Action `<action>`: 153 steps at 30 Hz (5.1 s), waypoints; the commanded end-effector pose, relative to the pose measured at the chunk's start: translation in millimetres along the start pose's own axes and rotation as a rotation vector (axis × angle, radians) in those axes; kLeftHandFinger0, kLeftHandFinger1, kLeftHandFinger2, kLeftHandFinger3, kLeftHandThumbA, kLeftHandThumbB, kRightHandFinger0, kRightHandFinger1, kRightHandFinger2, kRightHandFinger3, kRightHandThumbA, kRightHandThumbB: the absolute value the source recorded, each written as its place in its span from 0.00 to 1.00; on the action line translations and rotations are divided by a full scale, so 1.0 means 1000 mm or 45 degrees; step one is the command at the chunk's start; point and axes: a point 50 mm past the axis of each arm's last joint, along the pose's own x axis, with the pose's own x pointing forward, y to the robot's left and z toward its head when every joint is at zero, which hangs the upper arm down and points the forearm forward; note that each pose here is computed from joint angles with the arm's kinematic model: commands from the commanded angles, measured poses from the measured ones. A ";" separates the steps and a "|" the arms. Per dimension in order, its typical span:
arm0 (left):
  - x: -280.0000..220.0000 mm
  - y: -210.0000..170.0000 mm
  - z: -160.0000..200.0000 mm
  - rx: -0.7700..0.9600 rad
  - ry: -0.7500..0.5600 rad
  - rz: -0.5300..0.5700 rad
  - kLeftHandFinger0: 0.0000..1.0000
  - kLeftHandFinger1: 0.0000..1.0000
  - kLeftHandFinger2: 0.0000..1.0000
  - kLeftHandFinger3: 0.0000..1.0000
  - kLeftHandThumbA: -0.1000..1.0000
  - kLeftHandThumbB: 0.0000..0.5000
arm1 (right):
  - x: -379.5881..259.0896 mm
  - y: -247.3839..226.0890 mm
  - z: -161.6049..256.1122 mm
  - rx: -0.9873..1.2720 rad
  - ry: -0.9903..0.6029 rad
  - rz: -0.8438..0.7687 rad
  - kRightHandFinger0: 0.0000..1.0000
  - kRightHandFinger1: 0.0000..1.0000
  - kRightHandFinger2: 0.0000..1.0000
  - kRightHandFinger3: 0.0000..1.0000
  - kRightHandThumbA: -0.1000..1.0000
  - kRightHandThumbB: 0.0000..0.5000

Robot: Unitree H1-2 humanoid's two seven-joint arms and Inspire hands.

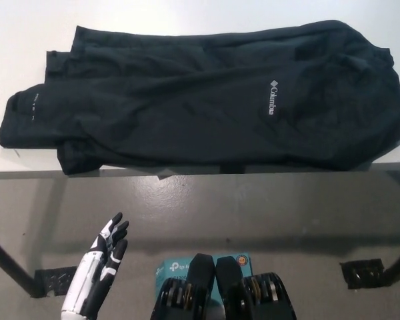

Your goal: The robot grabs the right edges of the black jacket on the table, and folds it in half

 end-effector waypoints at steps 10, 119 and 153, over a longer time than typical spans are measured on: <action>-0.014 0.007 -0.001 0.071 -0.019 -0.041 1.00 1.00 1.00 1.00 0.92 0.01 | 0.157 -0.015 -0.051 0.388 0.663 0.178 1.00 1.00 1.00 1.00 1.00 0.54; -0.006 0.037 0.019 -0.055 -0.041 0.005 1.00 1.00 1.00 1.00 0.90 0.05 | 0.189 0.095 -0.071 1.080 0.597 -0.167 0.00 0.05 0.71 0.96 0.00 0.23; 0.000 0.042 0.029 0.003 -0.094 0.008 1.00 1.00 1.00 1.00 0.91 0.00 | 0.195 0.312 0.170 -0.339 -0.212 0.979 0.02 0.50 0.86 0.88 0.00 0.37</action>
